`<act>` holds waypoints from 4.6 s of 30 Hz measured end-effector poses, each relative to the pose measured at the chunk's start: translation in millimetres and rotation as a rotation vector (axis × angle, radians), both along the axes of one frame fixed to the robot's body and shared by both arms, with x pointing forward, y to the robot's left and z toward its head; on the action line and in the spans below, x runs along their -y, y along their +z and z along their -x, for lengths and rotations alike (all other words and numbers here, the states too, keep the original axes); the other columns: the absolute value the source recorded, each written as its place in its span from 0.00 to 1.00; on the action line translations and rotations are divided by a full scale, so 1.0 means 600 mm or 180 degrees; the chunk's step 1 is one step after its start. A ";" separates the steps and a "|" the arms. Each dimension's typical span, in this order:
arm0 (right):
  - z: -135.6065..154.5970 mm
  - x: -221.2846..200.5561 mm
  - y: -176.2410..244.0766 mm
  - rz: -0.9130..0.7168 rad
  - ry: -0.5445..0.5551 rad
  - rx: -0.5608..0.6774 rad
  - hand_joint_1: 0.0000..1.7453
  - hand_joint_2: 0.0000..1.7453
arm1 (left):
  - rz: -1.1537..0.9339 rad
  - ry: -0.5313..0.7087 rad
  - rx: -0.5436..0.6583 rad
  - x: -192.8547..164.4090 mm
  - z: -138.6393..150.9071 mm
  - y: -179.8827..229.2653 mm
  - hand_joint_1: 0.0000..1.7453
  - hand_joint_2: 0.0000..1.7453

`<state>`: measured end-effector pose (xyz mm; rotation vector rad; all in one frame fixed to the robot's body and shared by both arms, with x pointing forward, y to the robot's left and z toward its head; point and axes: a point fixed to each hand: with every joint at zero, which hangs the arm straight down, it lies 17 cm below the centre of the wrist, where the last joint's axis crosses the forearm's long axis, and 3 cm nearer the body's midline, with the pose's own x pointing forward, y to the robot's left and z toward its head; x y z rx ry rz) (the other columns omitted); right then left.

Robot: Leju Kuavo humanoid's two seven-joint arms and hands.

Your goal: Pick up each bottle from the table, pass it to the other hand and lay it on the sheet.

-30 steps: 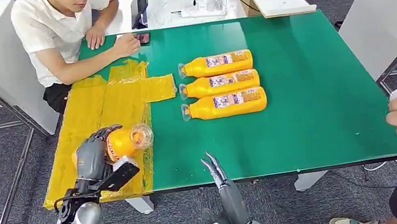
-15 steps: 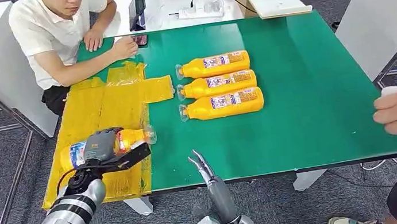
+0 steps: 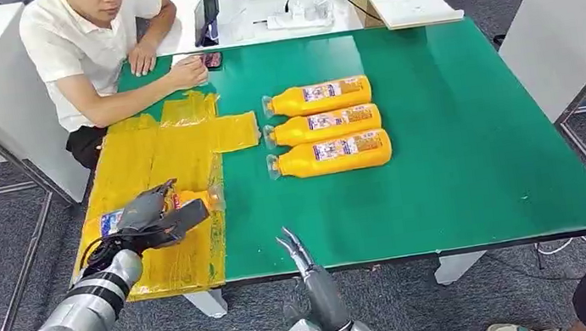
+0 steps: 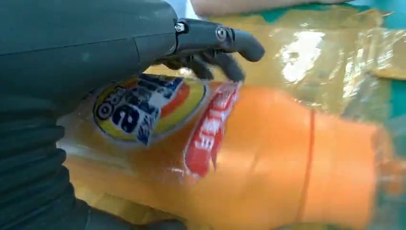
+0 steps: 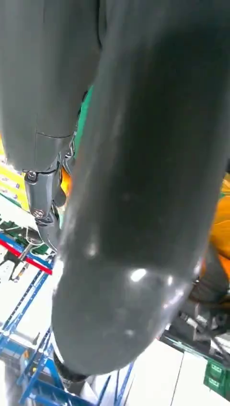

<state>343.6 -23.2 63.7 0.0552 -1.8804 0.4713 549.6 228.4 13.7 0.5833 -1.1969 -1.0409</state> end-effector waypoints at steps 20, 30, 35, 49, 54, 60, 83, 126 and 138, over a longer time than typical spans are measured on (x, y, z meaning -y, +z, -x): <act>0.004 -0.002 -0.020 0.0019 0.0001 -0.0089 0.00 0.00 | 0.2751 -0.0722 0.0859 0.169 0.080 0.178 0.00 1.00; 0.006 0.018 -0.025 0.0271 -0.0154 0.0056 0.00 1.00 | 0.3985 -0.0467 0.2170 0.102 0.187 0.376 0.00 1.00; -0.025 0.101 -0.022 0.0987 -0.0482 0.0429 0.00 1.00 | 0.4465 -0.0072 0.2522 0.045 0.239 0.406 0.00 1.00; -0.156 0.387 -0.005 0.2275 -0.1393 0.0600 0.00 1.00 | 0.4377 0.0155 0.2679 0.037 0.328 0.391 0.00 1.00; -0.188 0.423 -0.009 0.2387 -0.1448 0.0439 0.00 1.00 | 0.4409 0.0123 0.2660 0.046 0.332 0.394 0.00 1.00; -0.236 0.468 -0.034 0.2580 -0.1466 0.0120 0.00 1.00 | 0.4403 0.0009 0.2650 0.072 0.334 0.405 0.00 1.00; -0.286 0.482 -0.129 0.3156 -0.0911 -0.0846 0.03 1.00 | 0.4638 -0.0271 0.2537 0.116 0.328 0.431 0.00 1.00; -0.180 0.318 -0.001 0.0656 -0.0957 -0.0102 1.00 1.00 | 0.4932 0.1062 0.0873 0.105 0.261 0.201 0.00 1.00; -0.129 0.129 0.054 0.0325 -0.0257 0.0164 1.00 1.00 | 0.4826 -0.0052 0.0757 0.212 0.308 0.249 0.00 1.00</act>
